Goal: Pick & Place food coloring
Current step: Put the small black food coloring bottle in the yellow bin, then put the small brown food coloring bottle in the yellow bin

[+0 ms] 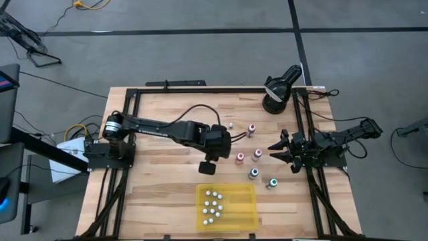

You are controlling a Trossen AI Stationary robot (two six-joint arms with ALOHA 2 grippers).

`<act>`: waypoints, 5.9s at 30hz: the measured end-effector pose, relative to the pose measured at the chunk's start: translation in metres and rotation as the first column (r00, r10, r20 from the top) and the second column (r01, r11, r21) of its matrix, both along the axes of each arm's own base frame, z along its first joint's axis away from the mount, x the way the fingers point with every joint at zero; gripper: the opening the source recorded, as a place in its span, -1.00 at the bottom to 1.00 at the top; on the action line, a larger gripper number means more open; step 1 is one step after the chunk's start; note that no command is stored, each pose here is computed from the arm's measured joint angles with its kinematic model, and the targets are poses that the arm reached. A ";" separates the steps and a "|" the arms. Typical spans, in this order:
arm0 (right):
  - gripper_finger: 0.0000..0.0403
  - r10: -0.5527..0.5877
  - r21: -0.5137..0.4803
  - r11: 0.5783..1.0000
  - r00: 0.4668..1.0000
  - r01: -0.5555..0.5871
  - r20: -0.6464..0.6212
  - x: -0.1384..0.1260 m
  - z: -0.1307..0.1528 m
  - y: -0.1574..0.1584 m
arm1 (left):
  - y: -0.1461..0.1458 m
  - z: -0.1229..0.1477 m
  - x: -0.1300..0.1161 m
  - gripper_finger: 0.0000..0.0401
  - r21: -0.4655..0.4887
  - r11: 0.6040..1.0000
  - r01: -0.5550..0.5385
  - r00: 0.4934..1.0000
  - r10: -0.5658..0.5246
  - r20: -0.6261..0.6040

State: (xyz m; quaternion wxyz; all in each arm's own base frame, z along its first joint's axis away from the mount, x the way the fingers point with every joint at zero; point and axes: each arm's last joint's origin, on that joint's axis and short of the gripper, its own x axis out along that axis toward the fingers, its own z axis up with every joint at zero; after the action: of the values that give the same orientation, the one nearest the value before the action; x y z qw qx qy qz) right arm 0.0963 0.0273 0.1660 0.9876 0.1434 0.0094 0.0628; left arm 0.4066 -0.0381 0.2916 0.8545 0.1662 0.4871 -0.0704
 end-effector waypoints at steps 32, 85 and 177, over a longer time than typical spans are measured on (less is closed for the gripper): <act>-0.31 0.000 0.000 1.000 1.000 0.000 0.000 0.000 0.000 0.000 | -0.139 0.008 -0.041 -0.69 -0.001 0.899 0.439 0.898 -0.439 0.022; -0.32 0.000 -0.006 1.000 1.000 0.000 -0.016 0.001 -0.001 0.000 | -0.164 -0.113 0.064 -0.69 0.081 0.951 0.297 0.933 -0.272 -0.236; -0.31 0.000 -0.006 1.000 1.000 0.000 -0.018 0.001 -0.002 0.000 | -0.007 -0.111 -0.272 -0.40 -0.295 0.956 -0.003 0.947 0.097 0.305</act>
State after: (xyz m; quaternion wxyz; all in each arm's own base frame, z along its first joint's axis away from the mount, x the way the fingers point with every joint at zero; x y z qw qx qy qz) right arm 0.0974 0.0277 0.1644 0.9879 0.1408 0.0187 0.0616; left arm 0.1342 -0.0450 0.1804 0.9380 0.0356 0.3324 -0.0920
